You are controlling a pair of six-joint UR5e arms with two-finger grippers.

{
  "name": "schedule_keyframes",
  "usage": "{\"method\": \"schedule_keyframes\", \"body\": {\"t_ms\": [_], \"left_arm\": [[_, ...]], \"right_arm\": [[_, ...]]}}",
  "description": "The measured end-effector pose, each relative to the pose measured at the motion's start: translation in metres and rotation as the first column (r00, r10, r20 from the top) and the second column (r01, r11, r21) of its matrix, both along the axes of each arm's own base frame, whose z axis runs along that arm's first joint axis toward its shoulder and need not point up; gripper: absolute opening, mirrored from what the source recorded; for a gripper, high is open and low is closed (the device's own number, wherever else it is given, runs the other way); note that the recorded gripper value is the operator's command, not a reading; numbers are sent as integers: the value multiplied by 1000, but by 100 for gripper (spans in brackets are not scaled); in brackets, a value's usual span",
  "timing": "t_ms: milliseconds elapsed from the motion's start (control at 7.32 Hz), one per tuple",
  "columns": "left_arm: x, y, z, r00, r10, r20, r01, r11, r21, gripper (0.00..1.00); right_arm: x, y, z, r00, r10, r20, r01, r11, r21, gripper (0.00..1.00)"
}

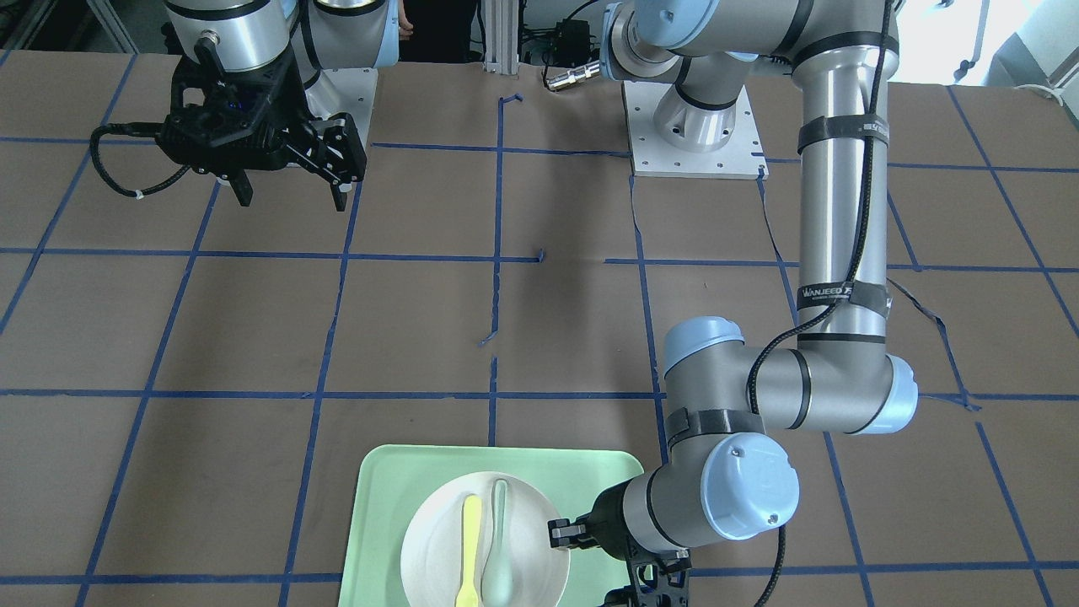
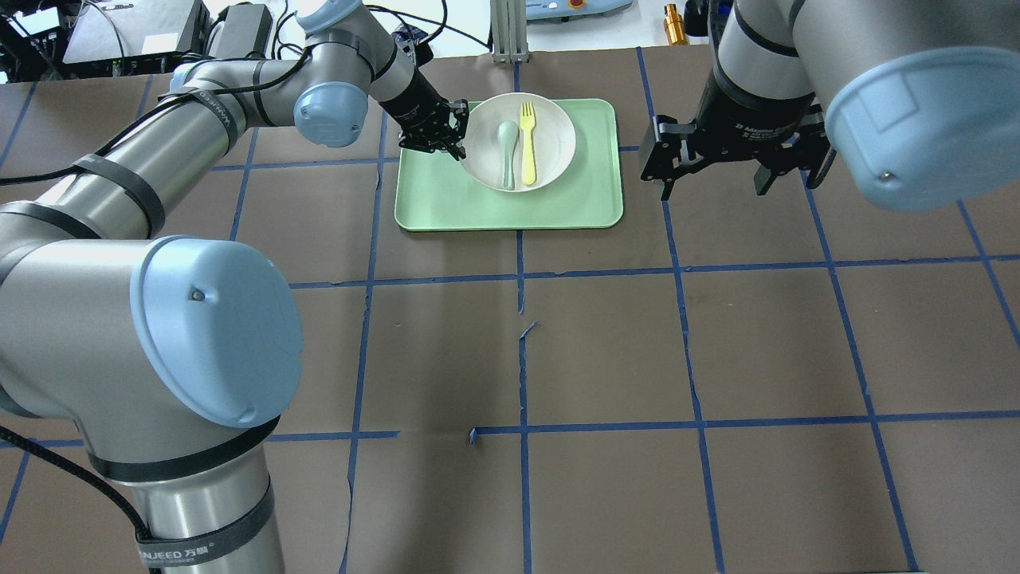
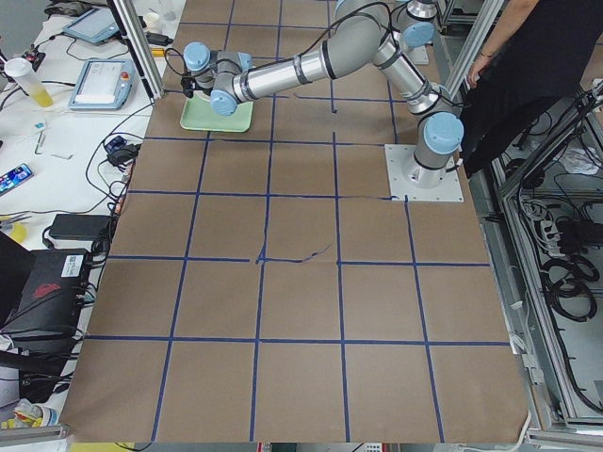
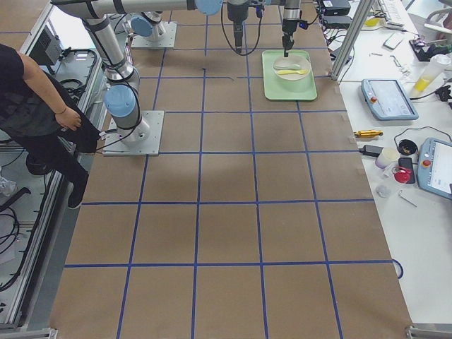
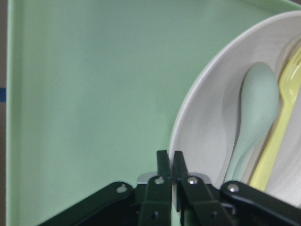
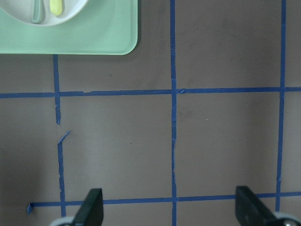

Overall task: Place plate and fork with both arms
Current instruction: 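Carry the white plate with the left gripper onto the green tray, then open the left gripper to release the plate on the tray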

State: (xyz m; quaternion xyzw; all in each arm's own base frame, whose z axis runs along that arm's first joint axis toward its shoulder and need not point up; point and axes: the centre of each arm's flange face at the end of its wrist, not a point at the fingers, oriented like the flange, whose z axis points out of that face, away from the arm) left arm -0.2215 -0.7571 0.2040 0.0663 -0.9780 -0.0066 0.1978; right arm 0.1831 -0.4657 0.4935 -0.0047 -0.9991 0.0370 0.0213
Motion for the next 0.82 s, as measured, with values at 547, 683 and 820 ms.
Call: {"method": "schedule_keyframes", "body": {"t_ms": [547, 683, 820], "left_arm": [[-6, 2, -11, 1000, -9, 4, 10, 1000, -13, 74], [-6, 1, -10, 1000, -11, 1, 11, 1000, -23, 99], [-7, 2, -8, 1000, -22, -4, 22, 999, -36, 100]], "right_arm": [[0, 0, 1, 1000, 0, 0, 0, 1000, -2, 100], [0, 0, 1, 1000, 0, 0, 0, 1000, -2, 100], [0, 0, 1, 1000, 0, 0, 0, 1000, -2, 100]]}}
